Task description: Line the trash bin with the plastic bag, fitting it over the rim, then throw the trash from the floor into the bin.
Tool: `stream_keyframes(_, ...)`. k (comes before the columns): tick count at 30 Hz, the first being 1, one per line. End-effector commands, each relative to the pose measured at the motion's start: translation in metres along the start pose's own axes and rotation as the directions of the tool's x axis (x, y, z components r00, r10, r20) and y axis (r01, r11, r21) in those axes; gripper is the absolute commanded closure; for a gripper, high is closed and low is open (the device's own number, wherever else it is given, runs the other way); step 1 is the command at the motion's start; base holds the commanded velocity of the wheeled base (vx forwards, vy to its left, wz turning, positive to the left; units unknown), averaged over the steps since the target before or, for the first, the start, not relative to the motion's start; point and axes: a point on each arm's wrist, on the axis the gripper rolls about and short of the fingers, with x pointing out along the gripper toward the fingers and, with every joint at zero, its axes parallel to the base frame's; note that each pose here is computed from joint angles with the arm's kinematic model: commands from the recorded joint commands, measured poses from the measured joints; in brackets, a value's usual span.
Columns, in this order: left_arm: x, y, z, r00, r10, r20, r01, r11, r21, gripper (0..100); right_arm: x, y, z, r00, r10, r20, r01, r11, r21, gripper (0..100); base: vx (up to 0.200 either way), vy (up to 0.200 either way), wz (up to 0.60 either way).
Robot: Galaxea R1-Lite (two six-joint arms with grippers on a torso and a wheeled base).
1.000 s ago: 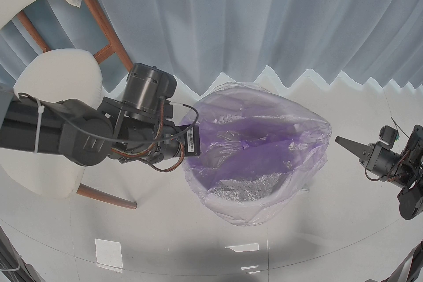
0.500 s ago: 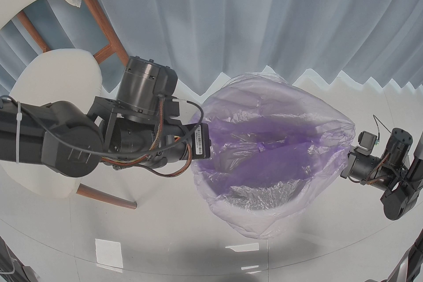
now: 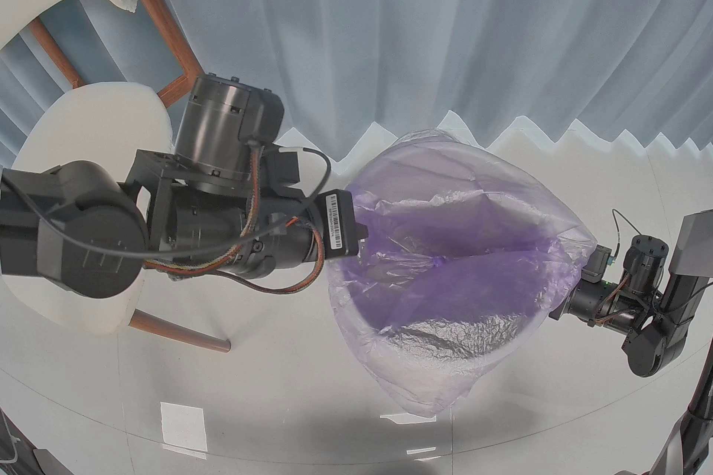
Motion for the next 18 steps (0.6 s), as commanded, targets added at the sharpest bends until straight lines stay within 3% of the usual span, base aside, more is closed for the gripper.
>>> stream_keyframes(1, -0.006, -0.001, 0.003, 1.000, -0.010, 0.015, 0.010, 1.000, -0.001, 100, 0.004, -0.008, -0.009, 1.000, -0.013, -0.017, 0.013, 1.000, 0.015, 0, 0.000, 0.000, 0.00)
stream_keyframes(6, -0.007, -0.003, 0.003, 1.000, -0.016, 0.017, 0.016, 1.000, -0.013, 100, 0.006, -0.010, -0.009, 1.000, -0.016, -0.012, 0.017, 1.000, 0.011, 0, 0.000, 0.000, 0.00)
stream_keyframes(11, -0.017, -0.005, 0.006, 0.998, -0.066, 0.013, 0.067, 0.997, -0.032, 100, 0.016, -0.024, -0.016, 0.990, -0.143, 0.001, 0.143, 0.990, 0.020, 0, 0.000, 0.000, 0.00)
stream_keyframes(18, -0.014, 0.013, 0.004, 1.000, -0.006, 0.011, 0.007, 1.000, -0.012, 100, -0.003, -0.024, 0.002, 0.981, -0.183, 0.056, 0.182, 0.983, 0.028, 0, 0.000, 0.000, 0.00)
